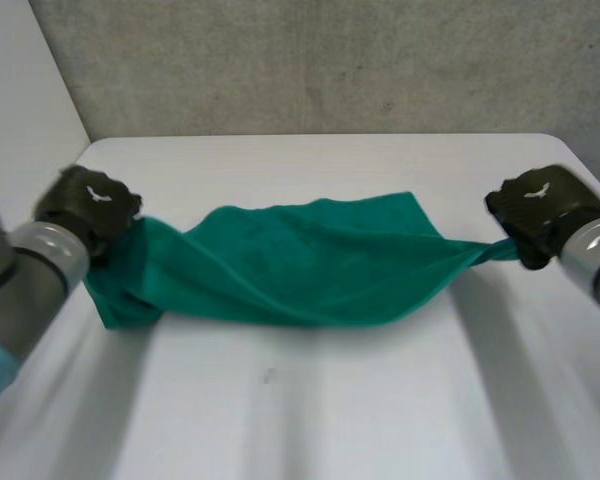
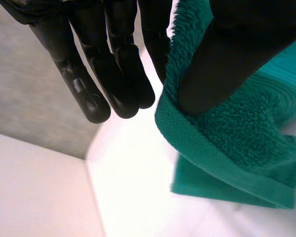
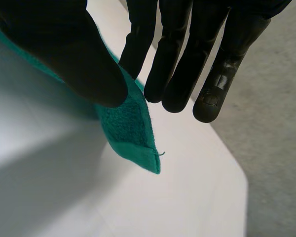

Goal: Fold the towel.

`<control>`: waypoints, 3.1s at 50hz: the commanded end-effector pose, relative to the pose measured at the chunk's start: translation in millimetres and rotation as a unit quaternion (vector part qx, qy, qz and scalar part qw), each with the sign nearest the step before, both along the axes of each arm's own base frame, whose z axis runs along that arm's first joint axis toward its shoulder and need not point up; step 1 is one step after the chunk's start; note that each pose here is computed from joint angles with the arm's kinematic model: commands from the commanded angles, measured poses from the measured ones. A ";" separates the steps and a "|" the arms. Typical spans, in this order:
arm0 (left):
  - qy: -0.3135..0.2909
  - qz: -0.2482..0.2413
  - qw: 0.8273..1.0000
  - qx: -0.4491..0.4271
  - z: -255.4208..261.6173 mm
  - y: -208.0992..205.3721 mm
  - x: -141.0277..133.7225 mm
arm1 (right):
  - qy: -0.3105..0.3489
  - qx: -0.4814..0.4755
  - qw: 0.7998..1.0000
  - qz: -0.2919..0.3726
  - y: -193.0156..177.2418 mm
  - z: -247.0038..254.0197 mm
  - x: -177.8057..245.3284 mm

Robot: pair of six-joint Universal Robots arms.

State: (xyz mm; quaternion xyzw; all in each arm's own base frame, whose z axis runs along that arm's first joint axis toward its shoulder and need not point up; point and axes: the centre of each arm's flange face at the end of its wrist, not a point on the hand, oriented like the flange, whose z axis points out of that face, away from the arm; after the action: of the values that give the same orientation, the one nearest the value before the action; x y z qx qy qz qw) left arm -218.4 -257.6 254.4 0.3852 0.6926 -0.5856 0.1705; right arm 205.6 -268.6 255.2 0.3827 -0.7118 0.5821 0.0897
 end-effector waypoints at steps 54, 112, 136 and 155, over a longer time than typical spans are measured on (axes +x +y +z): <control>0.302 0.051 0.918 -0.253 75.2 -110.7 17.5 | -0.093 -0.231 0.969 -0.002 -69.4 84.5 41.9; 0.076 0.098 0.992 -0.012 -107.3 -84.4 13.2 | 0.096 -0.080 0.991 0.051 -91.4 -84.7 54.7; 0.074 0.077 0.994 -0.018 -116.9 -80.2 -12.8 | 0.039 -0.113 0.993 -0.008 -127.0 -110.0 72.0; 0.080 0.072 0.994 -0.017 -97.9 -45.3 -4.8 | -0.048 0.125 0.991 -0.021 -54.3 -98.8 -3.8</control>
State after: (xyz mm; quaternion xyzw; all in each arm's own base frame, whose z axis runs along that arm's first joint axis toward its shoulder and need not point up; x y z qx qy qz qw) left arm -224.1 -310.3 158.8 0.2801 0.7168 -0.6169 0.1647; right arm 222.3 -339.8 178.4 0.3419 -0.7464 0.5691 0.0451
